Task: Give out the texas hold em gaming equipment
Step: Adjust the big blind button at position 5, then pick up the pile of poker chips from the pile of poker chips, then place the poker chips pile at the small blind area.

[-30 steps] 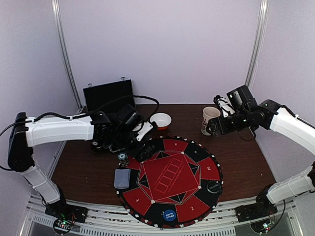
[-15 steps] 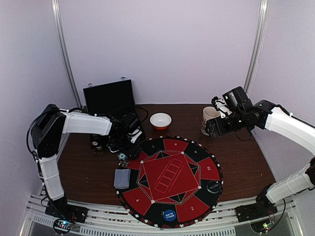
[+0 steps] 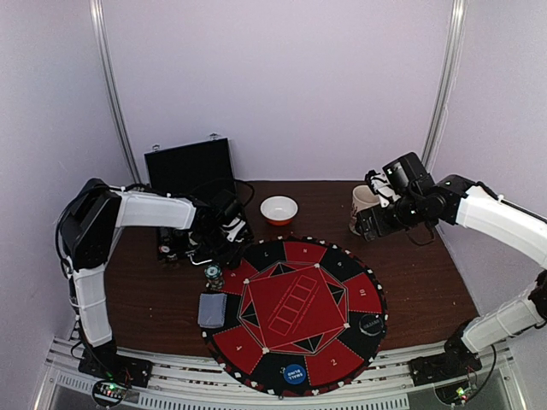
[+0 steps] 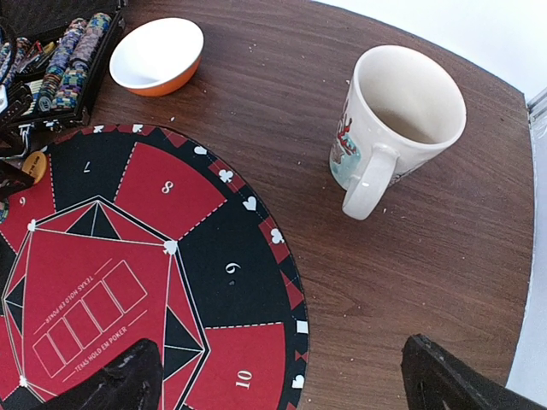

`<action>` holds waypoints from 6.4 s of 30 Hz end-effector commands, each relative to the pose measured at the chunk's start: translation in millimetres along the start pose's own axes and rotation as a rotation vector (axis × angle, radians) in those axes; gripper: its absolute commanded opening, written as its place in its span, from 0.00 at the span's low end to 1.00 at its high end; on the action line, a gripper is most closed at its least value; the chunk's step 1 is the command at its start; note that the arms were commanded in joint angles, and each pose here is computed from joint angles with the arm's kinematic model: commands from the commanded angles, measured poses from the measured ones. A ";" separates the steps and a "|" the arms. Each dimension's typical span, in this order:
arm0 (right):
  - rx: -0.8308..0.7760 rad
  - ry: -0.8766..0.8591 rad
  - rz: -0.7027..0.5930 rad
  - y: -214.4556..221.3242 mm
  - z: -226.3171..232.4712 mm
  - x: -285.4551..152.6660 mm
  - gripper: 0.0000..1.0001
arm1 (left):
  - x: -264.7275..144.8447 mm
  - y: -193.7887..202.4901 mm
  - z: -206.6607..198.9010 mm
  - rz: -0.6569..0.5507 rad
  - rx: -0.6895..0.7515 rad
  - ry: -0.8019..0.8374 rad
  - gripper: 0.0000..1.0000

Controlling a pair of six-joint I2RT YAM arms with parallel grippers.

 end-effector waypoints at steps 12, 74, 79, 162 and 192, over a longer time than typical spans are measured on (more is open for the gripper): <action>-0.019 0.028 0.011 2.0 0.3 4.4 1.00 | 27.0 11.7 -38.9 0.043 0.149 0.193 0.58; -0.036 0.016 0.033 7.1 4.2 5.2 1.00 | -51.6 46.7 2.6 0.018 0.046 0.037 0.88; -0.040 0.017 0.036 7.8 4.4 6.0 1.00 | -43.6 51.1 6.4 0.045 0.050 0.057 0.76; -0.030 -0.008 0.008 15.4 2.1 -7.0 1.00 | -59.5 177.0 -245.7 0.268 0.912 0.334 0.04; -0.030 -0.011 0.030 14.6 2.8 -6.2 1.00 | -68.1 165.4 -240.3 -0.032 0.847 0.341 0.00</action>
Point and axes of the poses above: each gripper's point midway between its finger pads, its own x axis out along the fingers, its own z axis along the line the jaws close on, y = z × x, the point moved 10 cm from there along -x, back along the fingers, and after that the axes turned 2 degrees about -x, right-handed, at the moved point
